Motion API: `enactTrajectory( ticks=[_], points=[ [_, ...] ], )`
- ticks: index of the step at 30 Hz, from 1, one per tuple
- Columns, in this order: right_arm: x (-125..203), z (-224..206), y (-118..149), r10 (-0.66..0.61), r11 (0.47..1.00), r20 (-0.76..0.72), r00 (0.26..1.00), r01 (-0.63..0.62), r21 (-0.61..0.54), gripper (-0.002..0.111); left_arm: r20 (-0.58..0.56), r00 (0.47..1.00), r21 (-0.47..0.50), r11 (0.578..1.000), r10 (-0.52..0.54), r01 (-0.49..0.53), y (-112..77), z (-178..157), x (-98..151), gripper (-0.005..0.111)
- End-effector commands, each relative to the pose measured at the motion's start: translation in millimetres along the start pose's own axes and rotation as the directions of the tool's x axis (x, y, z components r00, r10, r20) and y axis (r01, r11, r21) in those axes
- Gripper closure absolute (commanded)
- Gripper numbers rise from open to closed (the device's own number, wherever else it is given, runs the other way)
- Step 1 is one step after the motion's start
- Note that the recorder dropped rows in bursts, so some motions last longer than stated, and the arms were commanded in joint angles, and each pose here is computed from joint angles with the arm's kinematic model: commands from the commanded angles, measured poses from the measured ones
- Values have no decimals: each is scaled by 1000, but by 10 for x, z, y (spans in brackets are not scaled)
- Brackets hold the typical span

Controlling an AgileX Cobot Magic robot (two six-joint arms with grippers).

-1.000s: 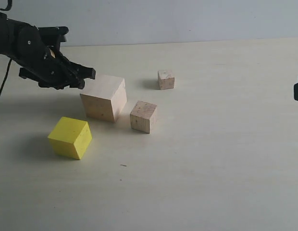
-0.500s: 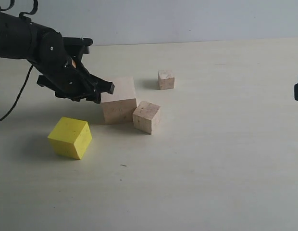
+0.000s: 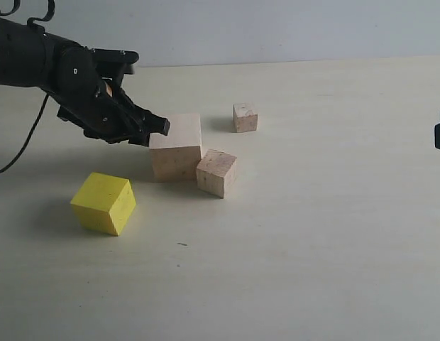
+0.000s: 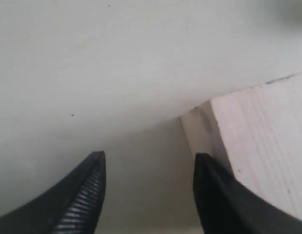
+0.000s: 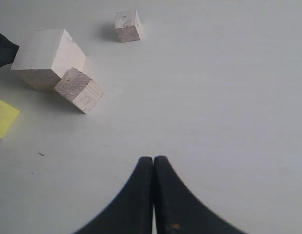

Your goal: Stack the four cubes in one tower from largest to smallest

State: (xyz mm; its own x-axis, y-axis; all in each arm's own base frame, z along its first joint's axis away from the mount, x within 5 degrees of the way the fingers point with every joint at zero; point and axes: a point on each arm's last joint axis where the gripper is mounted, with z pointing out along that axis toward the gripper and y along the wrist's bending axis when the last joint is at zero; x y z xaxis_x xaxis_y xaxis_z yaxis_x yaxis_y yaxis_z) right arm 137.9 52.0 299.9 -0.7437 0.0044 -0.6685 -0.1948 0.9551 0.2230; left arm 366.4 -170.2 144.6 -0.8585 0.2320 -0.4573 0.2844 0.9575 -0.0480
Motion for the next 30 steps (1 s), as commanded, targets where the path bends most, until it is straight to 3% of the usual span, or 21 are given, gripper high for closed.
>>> enactTrajectory(
  ticks=[1, 8, 20, 30],
  points=[
    [-22, -16, 5, -15, 1000, 10, 1000, 15, 4, 108, 18, 1000, 13, 1000, 20, -21, -79, -9, -19, 53],
    [-22, -16, 5, -15, 1000, 10, 1000, 15, 4, 108, 20, 997, 28, 997, 74, -75, -211, -14, 4, 53],
    [-22, -16, 5, -15, 1000, 10, 1000, 15, 4, 108, 3, 996, 23, 996, 85, -85, -212, -43, 15, 53],
    [-22, -16, 5, -15, 1000, 10, 1000, 15, 4, 108, 70, 988, -32, 990, 137, -135, -81, -902, -136, 53]
  ],
)
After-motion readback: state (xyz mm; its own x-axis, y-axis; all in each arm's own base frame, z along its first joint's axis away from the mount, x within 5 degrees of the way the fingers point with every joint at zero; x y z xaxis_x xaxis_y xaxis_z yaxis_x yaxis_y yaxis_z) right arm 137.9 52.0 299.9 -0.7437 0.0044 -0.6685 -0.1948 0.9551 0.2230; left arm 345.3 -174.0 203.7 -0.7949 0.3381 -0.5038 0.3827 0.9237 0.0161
